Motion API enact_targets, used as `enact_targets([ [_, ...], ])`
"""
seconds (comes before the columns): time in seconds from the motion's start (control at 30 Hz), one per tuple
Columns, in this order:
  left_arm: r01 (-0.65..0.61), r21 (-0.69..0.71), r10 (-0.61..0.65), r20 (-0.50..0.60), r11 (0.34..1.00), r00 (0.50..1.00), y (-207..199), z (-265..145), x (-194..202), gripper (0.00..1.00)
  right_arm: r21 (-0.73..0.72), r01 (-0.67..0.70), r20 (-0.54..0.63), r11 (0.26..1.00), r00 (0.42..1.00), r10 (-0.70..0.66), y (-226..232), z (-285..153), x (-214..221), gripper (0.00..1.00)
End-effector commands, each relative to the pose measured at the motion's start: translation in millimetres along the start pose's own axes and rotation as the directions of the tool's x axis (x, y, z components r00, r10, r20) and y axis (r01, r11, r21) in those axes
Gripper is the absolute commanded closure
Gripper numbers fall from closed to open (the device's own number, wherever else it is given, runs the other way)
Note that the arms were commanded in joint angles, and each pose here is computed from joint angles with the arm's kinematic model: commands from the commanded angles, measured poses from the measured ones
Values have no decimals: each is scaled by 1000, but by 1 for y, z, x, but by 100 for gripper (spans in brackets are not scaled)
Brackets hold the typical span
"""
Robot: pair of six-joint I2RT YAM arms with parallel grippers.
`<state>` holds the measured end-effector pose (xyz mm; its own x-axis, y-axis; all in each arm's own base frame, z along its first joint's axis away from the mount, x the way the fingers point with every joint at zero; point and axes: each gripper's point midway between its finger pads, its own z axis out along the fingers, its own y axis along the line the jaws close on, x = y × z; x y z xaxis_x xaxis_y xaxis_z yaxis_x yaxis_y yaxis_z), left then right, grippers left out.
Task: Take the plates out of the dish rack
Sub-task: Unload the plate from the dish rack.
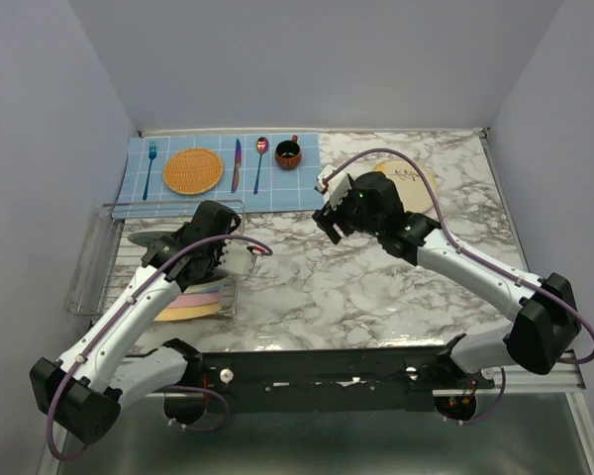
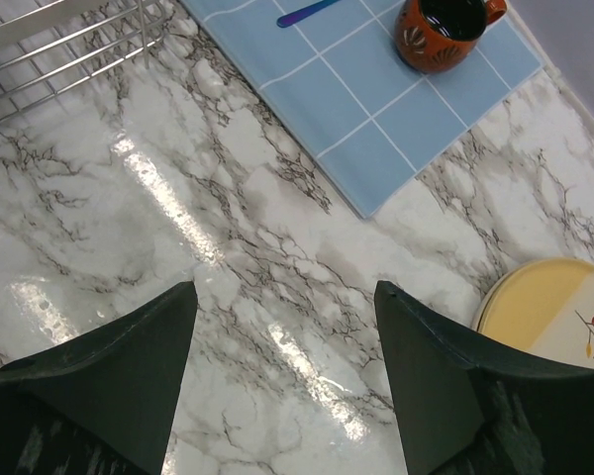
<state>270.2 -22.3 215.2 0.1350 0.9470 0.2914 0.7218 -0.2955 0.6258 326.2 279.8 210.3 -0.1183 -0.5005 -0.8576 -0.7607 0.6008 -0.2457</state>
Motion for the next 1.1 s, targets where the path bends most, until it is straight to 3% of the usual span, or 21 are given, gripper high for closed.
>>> enact_targets([
  [0.0,-36,-56,34,-29,998,999,17,-26,16,100,12,0,1,1000,1000,0,-4,6,1,19],
  [0.6,-85,-53,86,20,995,996,7,-53,23,100,14,5,-27,1000,1000,-5,-3,13,10,19],
  [1.07,-44,-205,51,32,978,998,41,-69,25,100,19,7,-35,1000,999,-6,-5,14,11,19],
])
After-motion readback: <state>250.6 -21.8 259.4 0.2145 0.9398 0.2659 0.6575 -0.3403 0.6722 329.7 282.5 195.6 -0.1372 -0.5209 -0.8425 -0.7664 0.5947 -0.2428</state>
